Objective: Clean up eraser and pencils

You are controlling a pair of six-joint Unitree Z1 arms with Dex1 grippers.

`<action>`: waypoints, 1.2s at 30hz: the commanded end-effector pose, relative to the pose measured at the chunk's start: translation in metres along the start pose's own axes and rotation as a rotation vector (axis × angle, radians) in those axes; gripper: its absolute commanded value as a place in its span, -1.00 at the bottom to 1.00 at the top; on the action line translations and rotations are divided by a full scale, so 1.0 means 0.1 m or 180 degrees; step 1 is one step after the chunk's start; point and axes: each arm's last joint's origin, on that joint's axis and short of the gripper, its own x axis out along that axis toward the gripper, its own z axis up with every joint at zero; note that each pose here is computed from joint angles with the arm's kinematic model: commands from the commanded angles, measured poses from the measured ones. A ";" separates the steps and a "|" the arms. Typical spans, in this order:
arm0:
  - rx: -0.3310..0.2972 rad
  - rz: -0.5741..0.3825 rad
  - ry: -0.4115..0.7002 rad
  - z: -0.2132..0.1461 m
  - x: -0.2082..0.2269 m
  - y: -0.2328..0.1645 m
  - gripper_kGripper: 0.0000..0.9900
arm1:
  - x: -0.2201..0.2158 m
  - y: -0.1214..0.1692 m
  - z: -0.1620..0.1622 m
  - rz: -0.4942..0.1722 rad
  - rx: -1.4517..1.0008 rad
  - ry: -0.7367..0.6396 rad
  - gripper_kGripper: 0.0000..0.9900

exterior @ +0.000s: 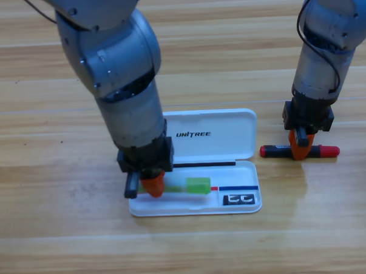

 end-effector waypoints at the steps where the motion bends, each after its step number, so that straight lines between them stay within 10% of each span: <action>1: 0.0037 -0.0144 0.0108 0.11 0.21 -0.06 -1.00 | 0.49 0.01 0.00 0.0245 -0.0043 0.0284 -1.00; 29: -0.0091 -0.0153 0.0157 0.14 0.30 -0.05 -1.00 | -0.91 0.91 -0.09 -0.0029 -0.0215 -0.0200 -1.00; 30: -0.0089 -0.0168 0.0176 0.13 0.31 -0.05 -0.78 | -0.91 0.91 -0.07 -0.0028 -0.0224 -0.0200 -1.00; 33: -0.0096 -0.0188 0.0210 0.11 0.31 -0.07 0.71 | -0.89 0.93 -0.04 0.0019 -0.0229 -0.0226 -1.00; 36: -0.0107 -0.0182 0.0203 0.10 0.28 -0.07 1.00 | -0.86 0.92 -0.02 0.0036 -0.0234 -0.0230 -1.00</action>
